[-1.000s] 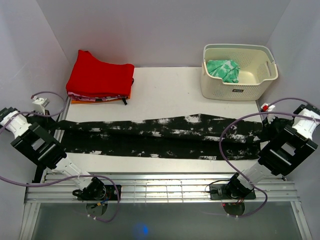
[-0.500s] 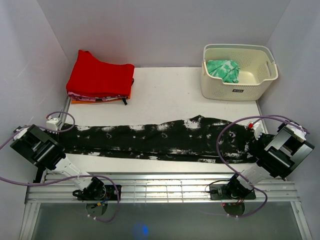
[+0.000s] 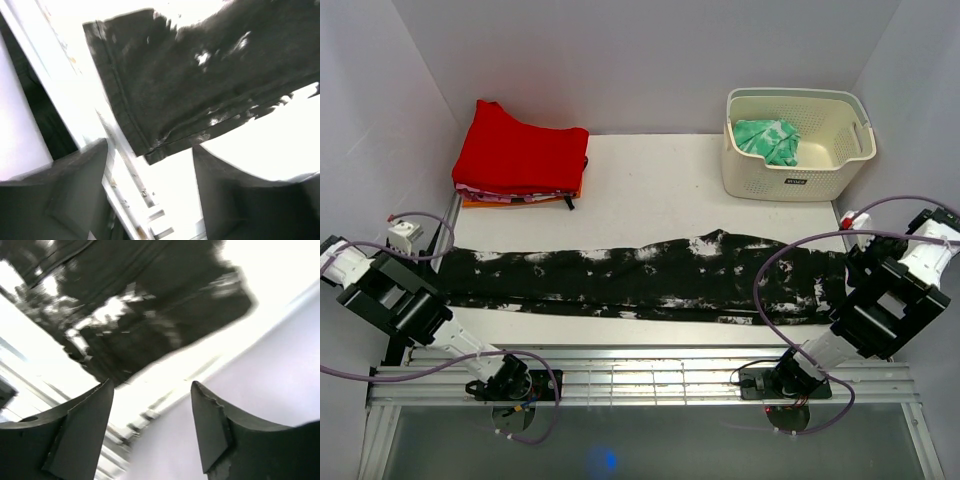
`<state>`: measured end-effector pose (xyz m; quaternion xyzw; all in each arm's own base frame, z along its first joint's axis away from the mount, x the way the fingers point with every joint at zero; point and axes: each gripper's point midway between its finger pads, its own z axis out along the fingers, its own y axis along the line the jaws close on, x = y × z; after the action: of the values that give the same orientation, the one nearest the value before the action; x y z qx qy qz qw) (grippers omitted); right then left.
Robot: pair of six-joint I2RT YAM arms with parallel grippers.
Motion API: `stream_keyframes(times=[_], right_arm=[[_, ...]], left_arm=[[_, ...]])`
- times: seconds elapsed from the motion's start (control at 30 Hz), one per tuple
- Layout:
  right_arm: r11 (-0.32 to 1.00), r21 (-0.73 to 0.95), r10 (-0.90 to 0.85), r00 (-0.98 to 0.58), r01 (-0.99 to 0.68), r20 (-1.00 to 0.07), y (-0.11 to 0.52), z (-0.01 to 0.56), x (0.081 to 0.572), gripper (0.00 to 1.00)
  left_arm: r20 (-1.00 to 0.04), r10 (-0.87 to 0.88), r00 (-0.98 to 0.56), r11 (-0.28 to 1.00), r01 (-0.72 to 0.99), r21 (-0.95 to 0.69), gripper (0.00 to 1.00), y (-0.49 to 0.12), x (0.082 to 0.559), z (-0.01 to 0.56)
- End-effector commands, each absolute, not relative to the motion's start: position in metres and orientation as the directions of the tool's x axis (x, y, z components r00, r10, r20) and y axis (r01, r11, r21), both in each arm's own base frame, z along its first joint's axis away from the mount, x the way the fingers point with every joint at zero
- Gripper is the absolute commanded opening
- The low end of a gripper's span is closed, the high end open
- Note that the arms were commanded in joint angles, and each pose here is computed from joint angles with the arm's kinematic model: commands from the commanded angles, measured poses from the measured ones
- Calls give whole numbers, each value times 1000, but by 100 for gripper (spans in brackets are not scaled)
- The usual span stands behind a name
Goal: Fold and stack the trousers
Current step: Fold the trousers
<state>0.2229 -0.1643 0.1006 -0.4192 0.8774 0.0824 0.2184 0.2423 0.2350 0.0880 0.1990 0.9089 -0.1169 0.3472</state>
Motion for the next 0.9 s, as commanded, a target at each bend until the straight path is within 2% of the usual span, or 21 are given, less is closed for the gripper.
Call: stream_keyframes(times=[0.0, 0.07, 0.13, 0.17, 0.23, 0.27, 0.33, 0.37, 0.43, 0.47, 0.5, 0.53, 0.6, 0.63, 0.67, 0.87], right_arm=[[624, -97, -694, -492, -776, -526, -137, 156, 236, 70], [565, -86, -721, -440, -821, -535, -106, 157, 242, 67], [544, -49, -710, -429, -837, -559, -73, 154, 236, 65], [479, -39, -733, -376, -877, -567, -45, 153, 241, 62], [482, 25, -704, -404, -876, -585, -10, 147, 238, 60], [411, -2, -732, -328, -912, -597, 18, 146, 248, 56], [420, 47, -705, -358, -907, -611, 49, 143, 248, 54], [347, 67, -727, -314, -935, -611, 79, 137, 242, 52], [322, 86, -727, -305, -943, -615, 107, 131, 242, 52], [268, 88, -749, -265, -959, -607, 126, 127, 235, 52], [252, 87, -756, -252, -964, -604, 134, 118, 235, 51], [242, 87, -769, -245, -967, -591, 140, 111, 233, 50], [207, 103, -785, -228, -973, -576, 156, 97, 224, 50], [180, 104, -800, -207, -978, -564, 162, 92, 219, 49], [179, 111, -803, -210, -978, -557, 166, 88, 216, 48], [128, 173, -829, -201, -977, -522, 177, 64, 195, 48]], left_arm=[[-774, 368, -516, 850, 524, 55, 83, 218, 248, 161], [-784, 390, -483, 834, 547, 78, 89, 208, 253, 171], [-780, 423, -461, 810, 579, 97, 89, 189, 252, 176], [-774, 453, -442, 776, 623, 99, 87, 171, 257, 174], [-771, 482, -415, 730, 678, 92, 82, 138, 251, 167], [-774, 504, -384, 681, 728, 82, 79, 114, 255, 163], [-789, 480, -384, 652, 758, 27, 74, 80, 253, 156], [-793, 488, -364, 601, 799, 3, 73, 55, 257, 154], [-794, 455, -404, 581, 810, -80, 73, 26, 253, 144], [-800, 466, -378, 531, 843, -89, 73, 3, 253, 145], [-804, 474, -359, 521, 851, -73, 74, -5, 259, 143], [-801, 440, -405, 534, 835, -129, 74, -18, 257, 142], [-804, 460, -377, 466, 873, -143, 74, -50, 253, 134], [-793, 441, -420, 472, 860, -194, 73, -60, 249, 132], [-783, 463, -416, 425, 879, -216, 73, -79, 239, 122], [-755, 548, -360, 332, 922, -199, 72, -118, 225, 99]])
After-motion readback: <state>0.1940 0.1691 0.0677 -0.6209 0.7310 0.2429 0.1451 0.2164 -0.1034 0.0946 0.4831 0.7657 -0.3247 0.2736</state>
